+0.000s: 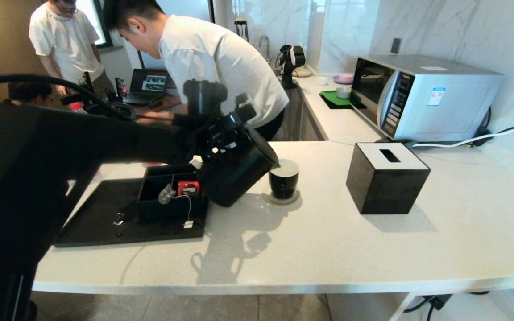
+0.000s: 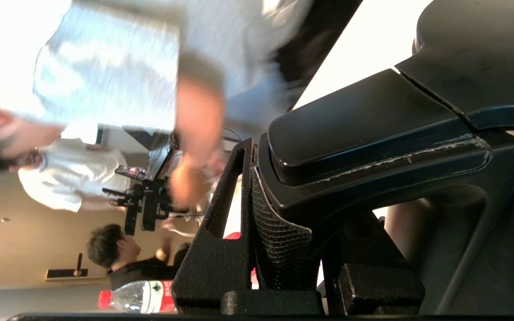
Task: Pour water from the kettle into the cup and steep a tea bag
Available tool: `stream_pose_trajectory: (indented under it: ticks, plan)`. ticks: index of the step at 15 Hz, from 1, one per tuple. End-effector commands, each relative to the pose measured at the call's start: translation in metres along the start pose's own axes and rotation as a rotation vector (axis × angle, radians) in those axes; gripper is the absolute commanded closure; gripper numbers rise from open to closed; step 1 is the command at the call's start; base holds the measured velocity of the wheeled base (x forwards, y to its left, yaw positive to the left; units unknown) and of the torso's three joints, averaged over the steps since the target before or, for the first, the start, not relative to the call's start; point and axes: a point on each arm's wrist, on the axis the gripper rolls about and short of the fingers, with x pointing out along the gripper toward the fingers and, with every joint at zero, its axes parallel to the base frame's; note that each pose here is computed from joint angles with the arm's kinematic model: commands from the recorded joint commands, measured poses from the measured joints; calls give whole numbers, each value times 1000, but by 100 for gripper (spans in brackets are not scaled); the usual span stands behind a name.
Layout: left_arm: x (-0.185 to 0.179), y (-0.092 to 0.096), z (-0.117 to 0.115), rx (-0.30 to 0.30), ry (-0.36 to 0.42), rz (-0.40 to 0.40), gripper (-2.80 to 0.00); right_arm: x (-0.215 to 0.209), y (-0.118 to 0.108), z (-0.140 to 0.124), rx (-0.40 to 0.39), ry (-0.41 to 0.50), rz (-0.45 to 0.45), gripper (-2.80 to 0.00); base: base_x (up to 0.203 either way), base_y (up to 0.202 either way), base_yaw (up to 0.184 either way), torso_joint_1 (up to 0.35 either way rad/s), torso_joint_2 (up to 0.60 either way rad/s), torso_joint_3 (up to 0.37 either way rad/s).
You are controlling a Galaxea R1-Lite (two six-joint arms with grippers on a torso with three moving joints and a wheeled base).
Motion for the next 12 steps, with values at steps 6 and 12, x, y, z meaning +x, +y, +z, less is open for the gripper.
stream_pose_trajectory:
  ticks: [6,12]
  plan:
    - [0,4,3,11,-8,2,0,0,0,0,-1,2,1,0,0,0,0,0,0,0]
    - [-1,5,4,24,-13,6,0,0,0,0,-1,2,1,0,0,0,0,0,0,0]
